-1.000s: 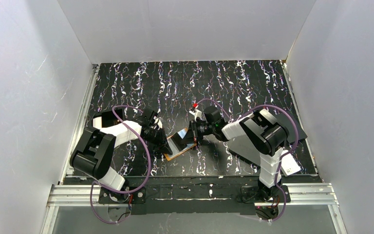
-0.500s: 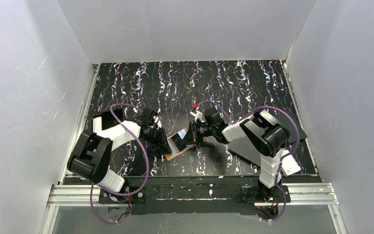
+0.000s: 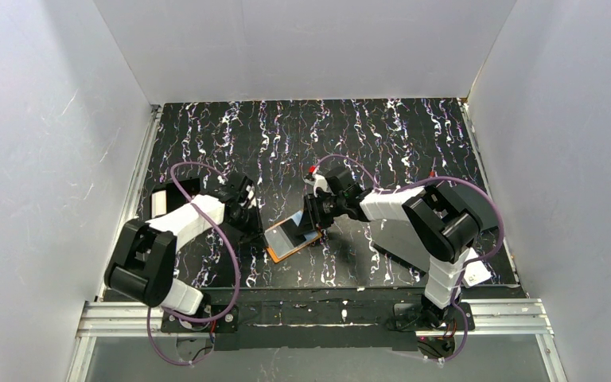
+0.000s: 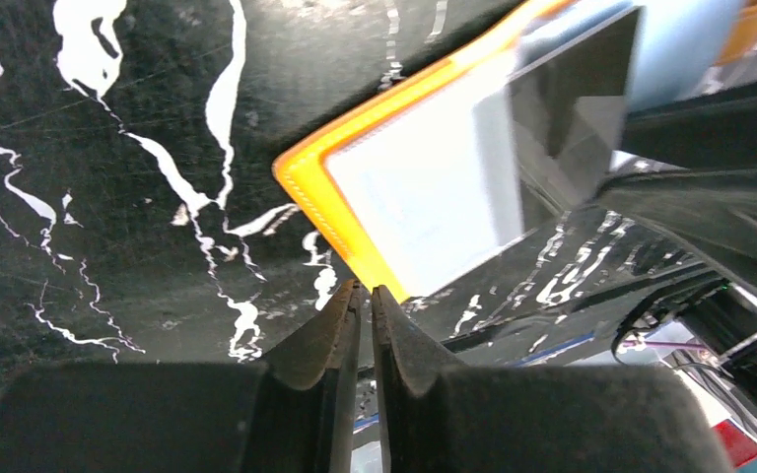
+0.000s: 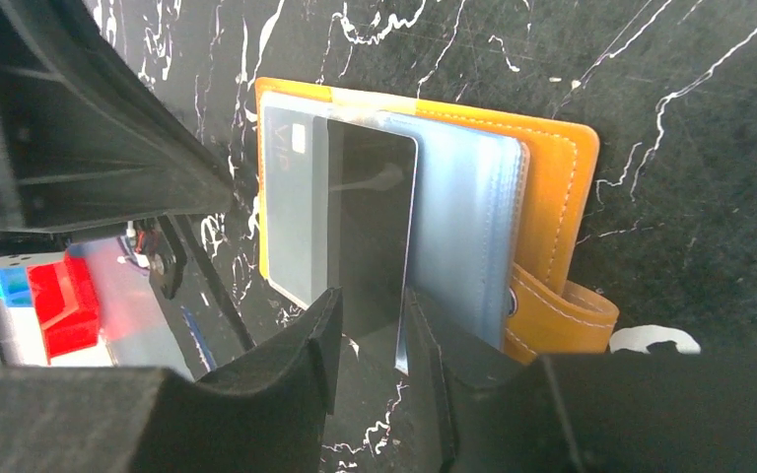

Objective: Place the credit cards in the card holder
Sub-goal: Insert the credit card into the card holder.

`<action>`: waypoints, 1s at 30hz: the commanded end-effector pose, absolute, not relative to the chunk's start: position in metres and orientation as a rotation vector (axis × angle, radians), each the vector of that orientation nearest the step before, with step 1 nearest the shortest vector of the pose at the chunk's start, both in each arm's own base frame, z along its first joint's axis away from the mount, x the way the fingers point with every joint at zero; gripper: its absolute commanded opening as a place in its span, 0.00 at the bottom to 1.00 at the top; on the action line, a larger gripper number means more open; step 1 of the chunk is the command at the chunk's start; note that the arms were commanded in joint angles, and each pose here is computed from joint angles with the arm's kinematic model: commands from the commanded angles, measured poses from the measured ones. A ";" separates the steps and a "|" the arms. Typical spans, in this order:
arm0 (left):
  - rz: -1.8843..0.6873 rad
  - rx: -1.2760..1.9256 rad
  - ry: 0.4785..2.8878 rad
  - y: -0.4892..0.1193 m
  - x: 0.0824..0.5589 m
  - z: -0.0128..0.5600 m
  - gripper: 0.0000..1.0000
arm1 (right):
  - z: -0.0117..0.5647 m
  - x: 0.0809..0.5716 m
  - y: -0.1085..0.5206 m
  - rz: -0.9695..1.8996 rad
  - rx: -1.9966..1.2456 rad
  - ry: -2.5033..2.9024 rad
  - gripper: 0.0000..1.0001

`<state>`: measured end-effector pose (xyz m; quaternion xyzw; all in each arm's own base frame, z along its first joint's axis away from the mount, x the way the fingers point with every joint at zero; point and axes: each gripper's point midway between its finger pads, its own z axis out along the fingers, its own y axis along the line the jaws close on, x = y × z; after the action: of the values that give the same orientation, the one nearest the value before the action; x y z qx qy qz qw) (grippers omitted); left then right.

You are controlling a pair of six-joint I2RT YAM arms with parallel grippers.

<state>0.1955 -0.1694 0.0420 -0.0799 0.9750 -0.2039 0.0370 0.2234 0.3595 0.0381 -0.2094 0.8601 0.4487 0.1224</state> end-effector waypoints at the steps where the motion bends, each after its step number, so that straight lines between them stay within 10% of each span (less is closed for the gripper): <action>1: -0.566 -0.263 3.062 -0.161 0.184 0.021 0.07 | 0.022 0.224 0.341 1.141 -0.658 2.586 0.39; 10: -0.586 -0.285 3.094 -0.165 0.184 0.003 0.05 | 0.021 0.210 0.367 1.232 -0.746 2.555 0.26; 30: -0.587 -0.268 3.103 -0.169 0.189 -0.001 0.04 | 0.040 0.185 0.398 1.251 -0.870 2.506 0.29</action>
<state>0.1843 -0.1734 0.0127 -0.0971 0.9728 -0.2084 -0.0291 0.1907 0.3875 0.0331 -0.2718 0.8549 0.4302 0.1008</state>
